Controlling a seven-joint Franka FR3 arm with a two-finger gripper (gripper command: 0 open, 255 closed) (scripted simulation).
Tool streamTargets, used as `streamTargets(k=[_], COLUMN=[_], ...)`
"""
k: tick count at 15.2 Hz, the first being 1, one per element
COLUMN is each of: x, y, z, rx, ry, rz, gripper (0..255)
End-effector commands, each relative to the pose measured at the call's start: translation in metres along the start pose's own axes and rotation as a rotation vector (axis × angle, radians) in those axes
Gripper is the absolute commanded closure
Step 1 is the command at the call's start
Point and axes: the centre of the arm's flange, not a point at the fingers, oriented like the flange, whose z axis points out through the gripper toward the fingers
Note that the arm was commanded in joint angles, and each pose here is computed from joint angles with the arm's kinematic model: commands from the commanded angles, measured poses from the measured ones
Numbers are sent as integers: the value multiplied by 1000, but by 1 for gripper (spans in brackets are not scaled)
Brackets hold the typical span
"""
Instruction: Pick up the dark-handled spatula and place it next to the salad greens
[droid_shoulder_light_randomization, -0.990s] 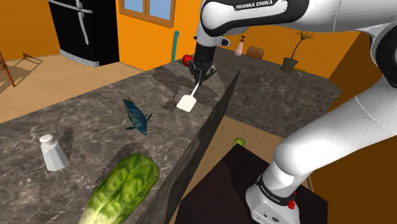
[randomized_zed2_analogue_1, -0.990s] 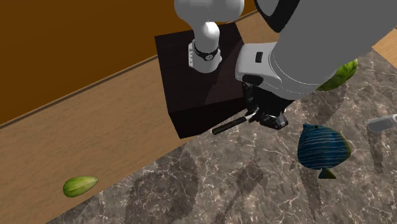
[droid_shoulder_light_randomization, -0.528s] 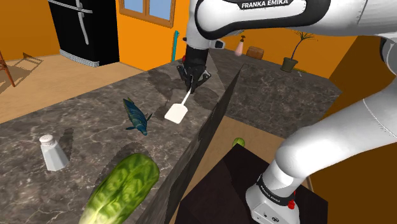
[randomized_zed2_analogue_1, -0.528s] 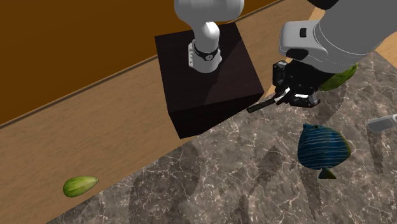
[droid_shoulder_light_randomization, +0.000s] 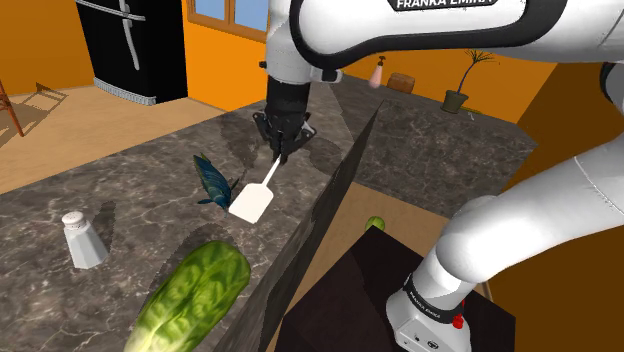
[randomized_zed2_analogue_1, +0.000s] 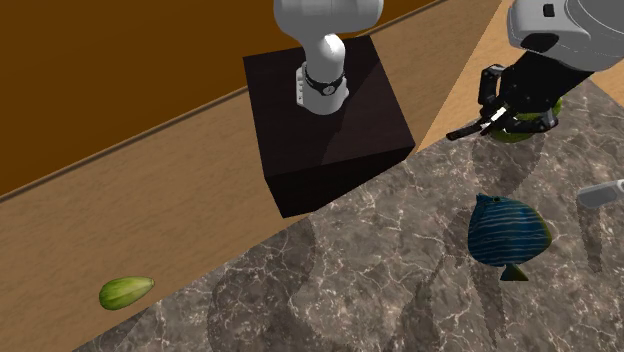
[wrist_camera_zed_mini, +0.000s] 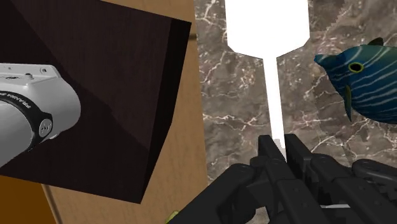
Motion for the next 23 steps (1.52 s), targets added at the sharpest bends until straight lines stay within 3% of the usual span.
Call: streamTargets(k=[1,23], x=[-25,-315], y=[-1,6], z=[1,-18], rx=[0,0], ry=[0,0], rz=[2,2], gripper=[255,255])
